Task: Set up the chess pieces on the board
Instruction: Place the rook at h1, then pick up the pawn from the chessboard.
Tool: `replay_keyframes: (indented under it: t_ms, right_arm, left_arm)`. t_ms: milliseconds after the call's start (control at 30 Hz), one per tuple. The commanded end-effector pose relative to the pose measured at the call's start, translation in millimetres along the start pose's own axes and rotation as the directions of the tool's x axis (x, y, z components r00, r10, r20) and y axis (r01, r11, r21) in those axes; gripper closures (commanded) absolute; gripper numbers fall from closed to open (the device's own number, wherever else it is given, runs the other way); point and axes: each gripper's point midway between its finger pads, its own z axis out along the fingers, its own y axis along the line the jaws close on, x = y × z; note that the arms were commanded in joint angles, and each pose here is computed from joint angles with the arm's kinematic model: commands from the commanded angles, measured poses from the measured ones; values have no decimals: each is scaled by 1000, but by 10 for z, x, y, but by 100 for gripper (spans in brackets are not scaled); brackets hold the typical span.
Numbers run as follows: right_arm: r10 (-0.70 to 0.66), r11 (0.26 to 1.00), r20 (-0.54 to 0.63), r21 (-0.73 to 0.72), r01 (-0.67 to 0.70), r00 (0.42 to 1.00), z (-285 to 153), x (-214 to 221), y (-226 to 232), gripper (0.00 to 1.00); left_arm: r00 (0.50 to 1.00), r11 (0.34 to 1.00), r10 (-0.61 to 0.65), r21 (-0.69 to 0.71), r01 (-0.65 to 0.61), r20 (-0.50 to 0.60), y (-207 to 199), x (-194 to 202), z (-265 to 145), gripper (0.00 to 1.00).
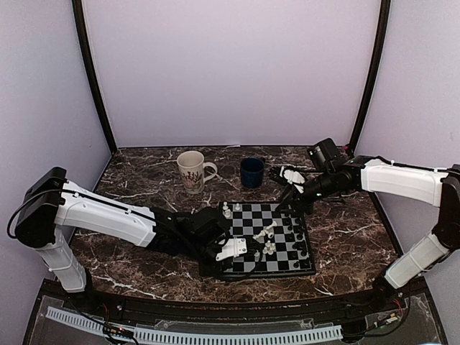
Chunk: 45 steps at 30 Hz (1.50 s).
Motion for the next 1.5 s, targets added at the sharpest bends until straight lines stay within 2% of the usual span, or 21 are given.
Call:
replay_keyframes:
  t_ms: [0, 267, 433, 700, 800, 900, 1167, 1467]
  right_arm:
    - [-12, 1000, 12, -7, 12, 1000, 19, -11, -10, 60]
    - [-10, 1000, 7, -13, 10, 1000, 30, 7, -4, 60]
    - [-8, 1000, 7, -20, 8, 1000, 32, 4, 4, 60]
    - [-10, 1000, 8, -20, 10, 1000, 26, -8, 5, 60]
    - [-6, 1000, 9, -11, 6, 1000, 7, -18, -9, 60]
    - [-3, 1000, 13, 5, 3, 1000, -30, -28, -39, 60]
    - [46, 996, 68, 70, -51, 997, -274, -54, -257, 60]
    - [65, 993, 93, 93, -74, 994, -401, -18, -341, 60]
  left_arm:
    - [1000, 1000, 9, 0, -9, -25, -25, 68, 38, 87]
    - [999, 1000, 4, -12, -4, -36, -4, 90, 1, 74]
    - [1000, 1000, 1, -23, -1, -15, 19, 19, -65, 71]
    - [991, 998, -30, -53, 37, 129, 150, -488, -352, 65]
    - [989, 996, -56, -67, 66, 139, 227, -648, -358, 65]
    - [990, 995, -69, -67, 78, 124, 270, -752, -284, 65]
    - [998, 998, -62, 13, 62, -34, 219, -756, 97, 65]
    - [997, 999, -46, -19, 45, -69, 297, -755, 232, 64]
